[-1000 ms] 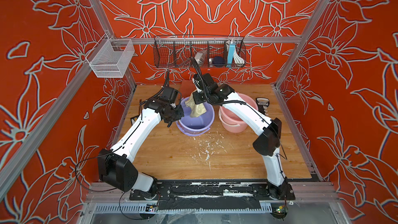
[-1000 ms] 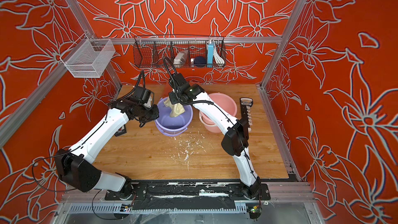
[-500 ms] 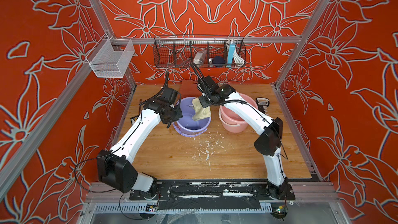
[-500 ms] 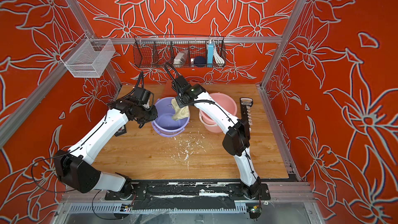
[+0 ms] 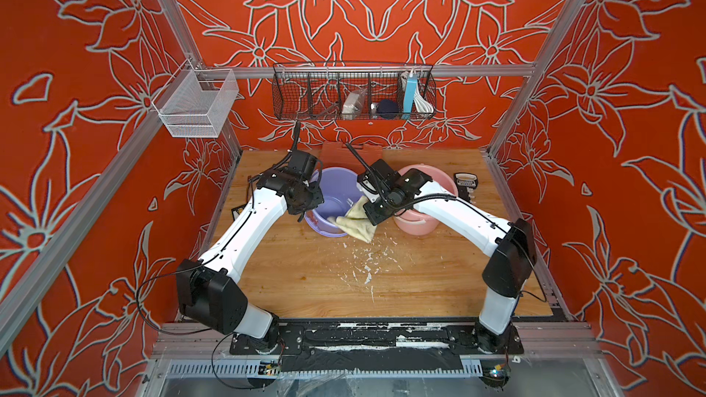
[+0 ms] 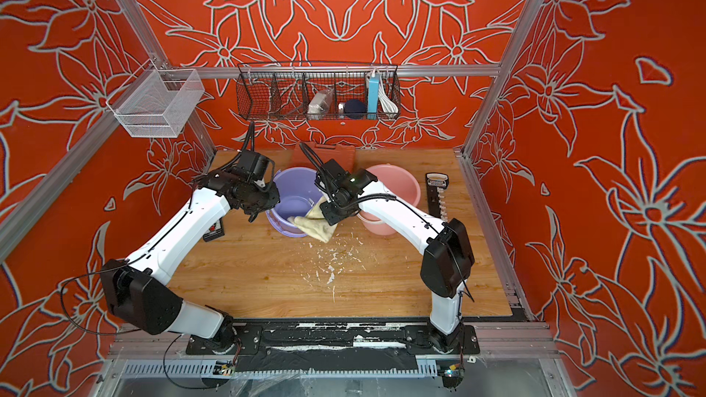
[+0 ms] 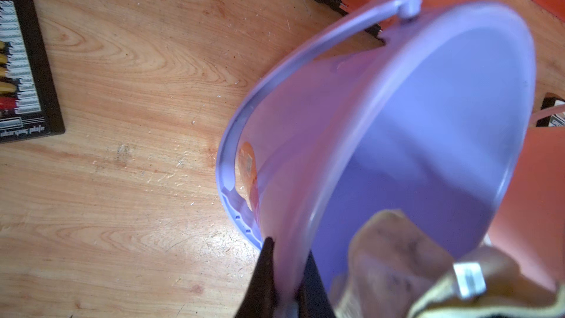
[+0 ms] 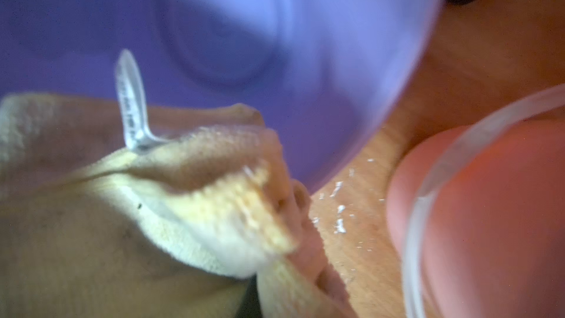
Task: Wipe the inside of the bucket with a cloth
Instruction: Wipe the dirt from the inside of the bucket.
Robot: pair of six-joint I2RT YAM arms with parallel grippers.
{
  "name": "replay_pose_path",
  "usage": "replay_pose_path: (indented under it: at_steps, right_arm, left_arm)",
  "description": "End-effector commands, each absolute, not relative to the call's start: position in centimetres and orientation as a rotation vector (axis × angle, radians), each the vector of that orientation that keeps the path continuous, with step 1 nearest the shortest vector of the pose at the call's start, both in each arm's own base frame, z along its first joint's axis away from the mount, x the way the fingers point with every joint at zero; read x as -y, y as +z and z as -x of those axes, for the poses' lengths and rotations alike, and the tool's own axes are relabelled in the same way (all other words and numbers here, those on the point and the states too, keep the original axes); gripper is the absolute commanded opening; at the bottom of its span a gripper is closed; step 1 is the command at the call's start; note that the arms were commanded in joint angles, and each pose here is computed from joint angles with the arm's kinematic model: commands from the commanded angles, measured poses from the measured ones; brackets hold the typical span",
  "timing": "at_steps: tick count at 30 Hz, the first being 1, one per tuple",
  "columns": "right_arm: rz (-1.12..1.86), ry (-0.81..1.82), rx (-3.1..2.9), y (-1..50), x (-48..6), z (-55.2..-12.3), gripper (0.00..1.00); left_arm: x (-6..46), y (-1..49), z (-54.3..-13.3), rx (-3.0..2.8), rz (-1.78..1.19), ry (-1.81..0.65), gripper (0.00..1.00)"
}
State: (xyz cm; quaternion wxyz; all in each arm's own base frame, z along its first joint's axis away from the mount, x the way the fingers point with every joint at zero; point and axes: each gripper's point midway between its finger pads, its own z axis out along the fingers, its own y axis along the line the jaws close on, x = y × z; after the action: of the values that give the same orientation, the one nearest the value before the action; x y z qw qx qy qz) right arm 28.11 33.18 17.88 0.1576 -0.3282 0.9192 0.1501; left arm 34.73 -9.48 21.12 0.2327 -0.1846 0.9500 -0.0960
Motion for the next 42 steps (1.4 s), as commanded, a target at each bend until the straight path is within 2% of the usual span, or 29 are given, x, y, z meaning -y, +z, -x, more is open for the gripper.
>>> replay_pose_path:
  at_steps: [1, 3, 6, 11, 15, 20, 25, 31, 36, 42]
  right_arm:
    - [0.987, 0.772, -2.520, 22.0, -36.3, -24.8, 0.00]
    - [0.951, 0.837, -2.409, 24.9, -36.7, -25.5, 0.00]
    - [0.830, 0.800, -2.290, 28.2, -36.1, -27.8, 0.00]
    - [0.742, 0.693, -2.256, 29.8, -36.4, -31.5, 0.00]
    - [0.732, 0.660, -2.276, 28.9, -37.5, -33.6, 0.00]
    - [0.769, 0.642, -2.353, 25.6, -39.5, -35.1, 0.00]
    - [0.783, 0.514, -2.411, 21.9, -39.3, -36.5, 0.00]
    - [0.729, 0.489, -2.359, 21.4, -39.7, -38.1, 0.00]
    - [0.740, 0.583, -2.336, 21.6, -42.0, -38.8, 0.00]
    - [0.948, 0.936, -2.256, 22.5, -46.9, -36.1, 0.00]
  left_arm:
    - [10.2, 23.3, -36.3, -2.527, 0.509, -0.337, 0.00]
    - [10.3, 23.1, -36.2, -2.536, 0.505, -0.343, 0.00]
    - [10.6, 22.8, -36.0, -2.546, 0.498, -0.365, 0.00]
    - [11.3, 22.5, -35.6, -2.562, 0.482, -0.417, 0.00]
    - [11.8, 22.4, -35.3, -2.582, 0.465, -0.451, 0.00]
    - [12.5, 22.3, -35.2, -2.610, 0.439, -0.494, 0.00]
    - [13.6, 22.9, -35.0, -2.621, 0.435, -0.581, 0.00]
    - [14.8, 23.3, -34.4, -2.634, 0.436, -0.686, 0.00]
    - [15.7, 22.8, -33.6, -2.675, 0.422, -0.749, 0.00]
    - [16.2, 22.4, -33.4, -2.699, 0.405, -0.771, 0.00]
